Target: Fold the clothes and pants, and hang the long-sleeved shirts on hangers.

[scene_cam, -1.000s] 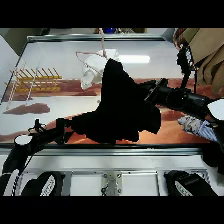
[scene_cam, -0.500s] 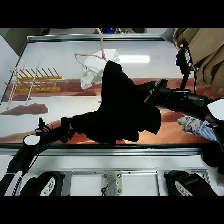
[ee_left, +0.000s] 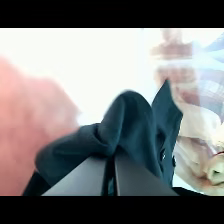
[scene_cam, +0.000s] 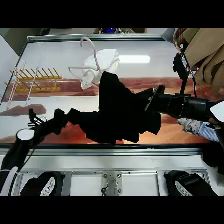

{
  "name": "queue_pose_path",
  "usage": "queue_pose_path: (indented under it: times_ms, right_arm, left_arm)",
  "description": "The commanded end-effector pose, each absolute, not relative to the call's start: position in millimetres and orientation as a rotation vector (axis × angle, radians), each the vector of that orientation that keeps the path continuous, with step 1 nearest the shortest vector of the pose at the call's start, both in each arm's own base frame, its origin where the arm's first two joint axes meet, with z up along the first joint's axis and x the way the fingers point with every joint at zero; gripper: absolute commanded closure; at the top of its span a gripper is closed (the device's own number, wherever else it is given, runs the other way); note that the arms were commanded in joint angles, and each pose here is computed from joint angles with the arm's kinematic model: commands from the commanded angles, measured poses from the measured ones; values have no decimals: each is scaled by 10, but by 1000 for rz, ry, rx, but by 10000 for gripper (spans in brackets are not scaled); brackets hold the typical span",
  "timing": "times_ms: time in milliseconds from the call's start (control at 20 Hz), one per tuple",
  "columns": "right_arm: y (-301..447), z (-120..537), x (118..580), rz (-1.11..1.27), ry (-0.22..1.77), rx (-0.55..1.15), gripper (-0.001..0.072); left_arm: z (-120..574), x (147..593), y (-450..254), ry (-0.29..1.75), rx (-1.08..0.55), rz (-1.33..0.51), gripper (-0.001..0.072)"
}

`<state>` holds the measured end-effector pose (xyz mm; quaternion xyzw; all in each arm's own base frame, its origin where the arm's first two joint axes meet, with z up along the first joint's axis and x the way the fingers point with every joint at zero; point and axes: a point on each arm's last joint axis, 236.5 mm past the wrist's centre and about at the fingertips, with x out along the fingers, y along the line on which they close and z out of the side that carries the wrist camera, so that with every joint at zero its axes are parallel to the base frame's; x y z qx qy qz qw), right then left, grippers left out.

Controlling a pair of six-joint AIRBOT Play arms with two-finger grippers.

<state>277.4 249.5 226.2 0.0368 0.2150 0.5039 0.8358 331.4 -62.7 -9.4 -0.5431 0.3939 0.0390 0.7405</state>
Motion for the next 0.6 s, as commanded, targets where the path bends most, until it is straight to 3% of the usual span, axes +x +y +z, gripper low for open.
queue_pose_path:
  times_ms: [0,550]
  right_arm:
    - [2463,2060,2401,1129,613,48,690]
    - [2300,1789,1725,1210,888,2,690]
  left_arm:
    - [207,3420,-267,916,-979,42,692]
    - [1340,4132,-84,877,-744,-191,692]
